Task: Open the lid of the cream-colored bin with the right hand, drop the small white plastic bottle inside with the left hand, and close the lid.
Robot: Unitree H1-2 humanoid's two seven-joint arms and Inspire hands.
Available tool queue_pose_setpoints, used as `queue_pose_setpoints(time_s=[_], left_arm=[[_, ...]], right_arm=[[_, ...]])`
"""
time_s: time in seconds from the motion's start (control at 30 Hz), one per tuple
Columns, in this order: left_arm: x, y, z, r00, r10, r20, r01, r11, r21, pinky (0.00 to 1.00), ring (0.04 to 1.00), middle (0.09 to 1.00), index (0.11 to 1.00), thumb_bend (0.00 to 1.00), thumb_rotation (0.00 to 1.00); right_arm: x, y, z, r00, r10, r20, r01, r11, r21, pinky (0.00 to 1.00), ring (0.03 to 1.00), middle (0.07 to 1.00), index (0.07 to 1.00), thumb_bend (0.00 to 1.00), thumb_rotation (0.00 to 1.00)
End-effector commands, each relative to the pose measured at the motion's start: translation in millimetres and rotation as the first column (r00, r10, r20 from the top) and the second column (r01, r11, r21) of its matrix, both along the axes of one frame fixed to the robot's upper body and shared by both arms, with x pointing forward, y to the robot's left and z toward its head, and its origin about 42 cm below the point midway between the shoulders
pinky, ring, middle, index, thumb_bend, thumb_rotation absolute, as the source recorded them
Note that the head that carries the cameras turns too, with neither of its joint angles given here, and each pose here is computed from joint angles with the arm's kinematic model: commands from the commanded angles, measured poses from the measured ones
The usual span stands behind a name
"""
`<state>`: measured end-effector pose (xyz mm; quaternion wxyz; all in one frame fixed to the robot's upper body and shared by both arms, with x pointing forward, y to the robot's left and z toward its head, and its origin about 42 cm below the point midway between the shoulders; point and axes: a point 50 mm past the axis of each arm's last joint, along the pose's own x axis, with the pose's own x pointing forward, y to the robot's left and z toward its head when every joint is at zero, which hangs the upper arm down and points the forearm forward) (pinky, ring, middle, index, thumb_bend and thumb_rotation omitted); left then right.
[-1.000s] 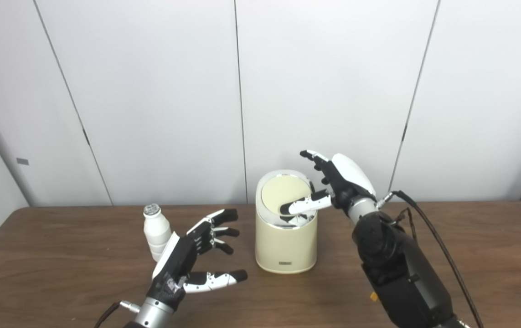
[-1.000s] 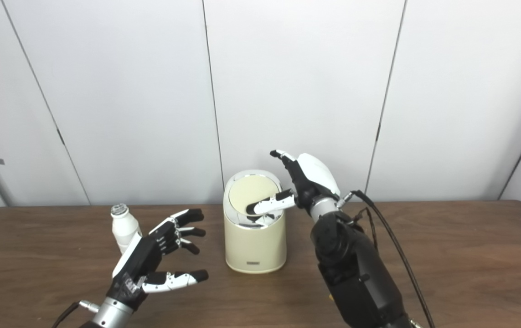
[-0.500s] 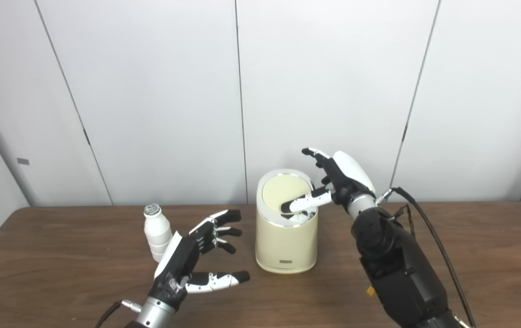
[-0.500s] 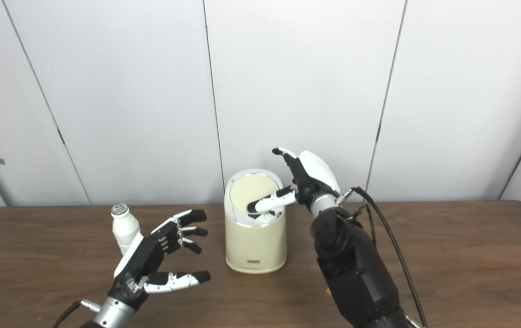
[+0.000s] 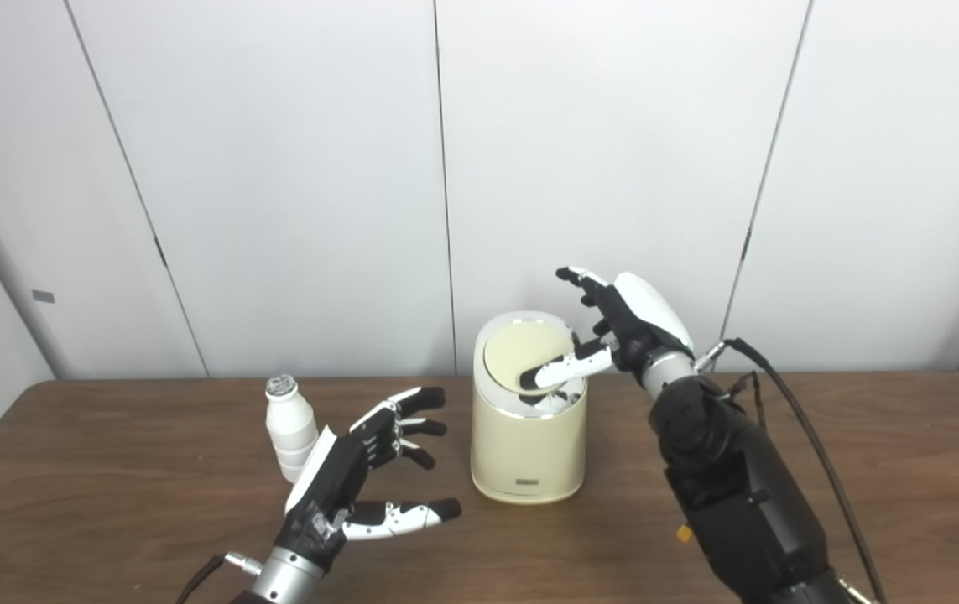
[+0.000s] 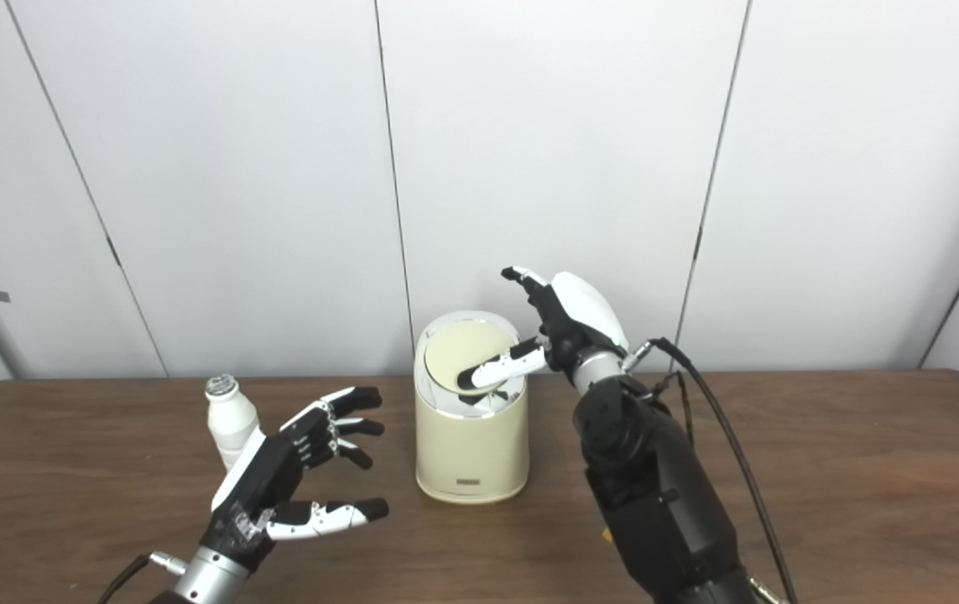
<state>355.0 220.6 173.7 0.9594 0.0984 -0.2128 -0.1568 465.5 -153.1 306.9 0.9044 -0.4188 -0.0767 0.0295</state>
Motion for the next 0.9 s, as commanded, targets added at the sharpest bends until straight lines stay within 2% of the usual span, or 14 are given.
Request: queue_pose_setpoints(time_s=[0.0, 0.13, 0.23, 0.3, 0.37, 0.47, 0.6, 0.73, 0.87], left_arm=[[7, -3, 19, 0.997, -0.012, 0.073, 0.012, 1.0, -0.004, 0.58, 0.75, 0.843, 0.842, 0.73, 0.01], [7, -3, 19, 0.997, -0.009, 0.071, 0.009, 1.0, 0.001, 0.58, 0.749, 0.843, 0.843, 0.73, 0.02], [7, -3, 20, 0.997, -0.01, 0.073, 0.01, 1.0, -0.001, 0.57, 0.749, 0.844, 0.842, 0.73, 0.02], [7, -3, 20, 0.997, -0.01, 0.073, 0.01, 1.0, -0.005, 0.57, 0.748, 0.843, 0.84, 0.73, 0.02], [7, -2, 20, 0.997, -0.01, 0.075, 0.011, 1.0, -0.006, 0.57, 0.748, 0.844, 0.839, 0.73, 0.02], [7, 0, 19, 0.997, -0.009, 0.077, 0.01, 1.0, -0.003, 0.57, 0.746, 0.845, 0.841, 0.73, 0.02], [7, 1, 19, 0.997, -0.009, 0.079, 0.009, 1.0, 0.001, 0.57, 0.746, 0.844, 0.842, 0.72, 0.03], [5, 1, 19, 0.997, -0.005, 0.08, 0.006, 1.0, -0.004, 0.57, 0.748, 0.846, 0.841, 0.72, 0.02], [4, 2, 20, 0.997, 0.002, 0.078, -0.001, 1.0, -0.014, 0.57, 0.74, 0.841, 0.838, 0.72, 0.01]], right_arm=[[-4, -5, 35, 0.995, 0.004, 0.103, -0.009, 0.999, 0.047, 0.69, 0.865, 0.923, 0.895, 0.9, 0.33], [-13, -16, 50, 0.991, 0.01, 0.135, -0.027, 0.992, 0.127, 0.66, 0.84, 0.92, 0.899, 0.9, 0.37], [-20, -29, 52, 0.988, -0.007, 0.156, -0.022, 0.983, 0.181, 0.61, 0.812, 0.907, 0.895, 0.91, 0.4], [-27, -39, 48, 0.987, -0.016, 0.163, -0.021, 0.975, 0.219, 0.61, 0.811, 0.9, 0.897, 0.91, 0.41], [-35, -51, 36, 0.986, -0.018, 0.165, -0.031, 0.958, 0.286, 0.64, 0.832, 0.89, 0.891, 0.89, 0.41], [-48, -65, 12, 0.986, -0.002, 0.165, -0.063, 0.919, 0.39, 0.68, 0.838, 0.894, 0.883, 0.85, 0.35], [-59, -83, -32, 0.978, 0.077, 0.193, -0.155, 0.89, 0.43, 0.67, 0.821, 0.896, 0.883, 0.79, 0.28], [-63, -96, -64, 0.974, 0.101, 0.204, -0.192, 0.846, 0.497, 0.73, 0.834, 0.908, 0.9, 0.85, 0.3], [-67, -98, -78, 0.975, 0.112, 0.192, -0.203, 0.806, 0.557, 0.81, 0.863, 0.926, 0.902, 0.87, 0.29]])
